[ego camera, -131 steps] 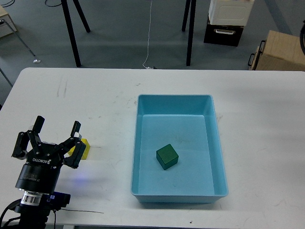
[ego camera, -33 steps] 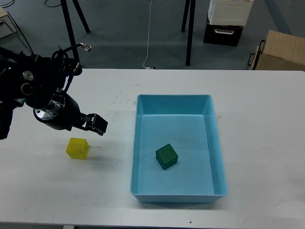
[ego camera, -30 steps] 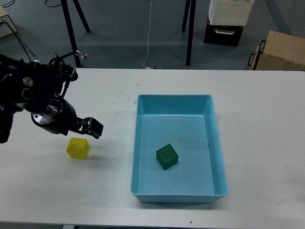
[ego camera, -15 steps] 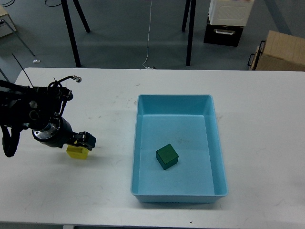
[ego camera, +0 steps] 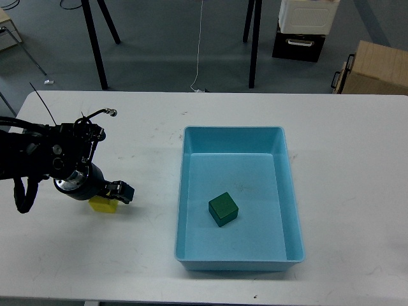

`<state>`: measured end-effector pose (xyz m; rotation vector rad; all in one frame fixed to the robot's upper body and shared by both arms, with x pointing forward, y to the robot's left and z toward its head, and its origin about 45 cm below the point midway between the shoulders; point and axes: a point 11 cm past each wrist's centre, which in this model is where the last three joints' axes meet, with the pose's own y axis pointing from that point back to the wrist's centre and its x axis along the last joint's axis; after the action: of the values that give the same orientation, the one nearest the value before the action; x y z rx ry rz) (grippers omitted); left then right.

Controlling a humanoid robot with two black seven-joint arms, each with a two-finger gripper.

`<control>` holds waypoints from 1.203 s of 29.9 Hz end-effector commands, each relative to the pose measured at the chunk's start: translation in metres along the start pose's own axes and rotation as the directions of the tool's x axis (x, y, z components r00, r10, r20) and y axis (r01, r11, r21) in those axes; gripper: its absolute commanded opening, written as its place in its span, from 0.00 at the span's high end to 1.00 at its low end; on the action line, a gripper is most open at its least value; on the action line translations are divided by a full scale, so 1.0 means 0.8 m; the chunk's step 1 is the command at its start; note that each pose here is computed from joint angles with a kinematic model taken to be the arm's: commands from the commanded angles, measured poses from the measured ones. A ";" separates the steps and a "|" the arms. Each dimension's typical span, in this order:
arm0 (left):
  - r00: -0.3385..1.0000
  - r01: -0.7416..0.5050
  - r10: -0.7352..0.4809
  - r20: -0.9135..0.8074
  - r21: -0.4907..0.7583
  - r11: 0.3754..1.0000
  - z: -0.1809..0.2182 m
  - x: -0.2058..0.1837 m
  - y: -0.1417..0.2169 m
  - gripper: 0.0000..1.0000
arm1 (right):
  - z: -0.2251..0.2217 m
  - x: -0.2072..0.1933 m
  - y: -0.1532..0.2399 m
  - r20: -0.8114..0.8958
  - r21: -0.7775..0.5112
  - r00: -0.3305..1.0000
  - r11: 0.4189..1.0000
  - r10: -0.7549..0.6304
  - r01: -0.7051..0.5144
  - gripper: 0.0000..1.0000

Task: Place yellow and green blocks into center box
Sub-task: 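Lower the left gripper onto the yellow cube and grasp it, then carry the yellow cube with the left gripper over the tray onto the green cube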

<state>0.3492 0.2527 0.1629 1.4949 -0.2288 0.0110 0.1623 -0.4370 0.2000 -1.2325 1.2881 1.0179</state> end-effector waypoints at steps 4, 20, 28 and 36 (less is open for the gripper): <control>1.000 -0.001 -0.001 0.029 0.069 0.998 -0.014 -0.003 -0.003 0.94 | -0.003 0.001 0.005 -0.005 0.004 1.000 1.000 0.012 -0.012 0.04; 0.960 -0.226 0.255 0.116 -0.214 0.950 0.151 0.092 0.143 1.00 | -0.007 0.004 0.014 -0.011 0.013 0.999 0.999 0.031 -0.030 0.04; 0.904 -0.098 0.167 0.393 -0.190 0.977 0.303 0.048 0.099 1.00 | -0.005 0.006 0.015 -0.008 0.010 0.999 0.999 0.035 -0.035 0.04; 0.911 -0.106 0.162 0.380 -0.163 0.981 0.290 0.054 0.092 1.00 | -0.011 0.004 0.016 -0.027 0.022 0.999 0.999 0.033 -0.032 0.04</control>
<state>0.3472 0.0225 0.2576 1.3262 -0.6492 -0.1926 0.1490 -0.4440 0.1970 -1.2190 1.3380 1.0149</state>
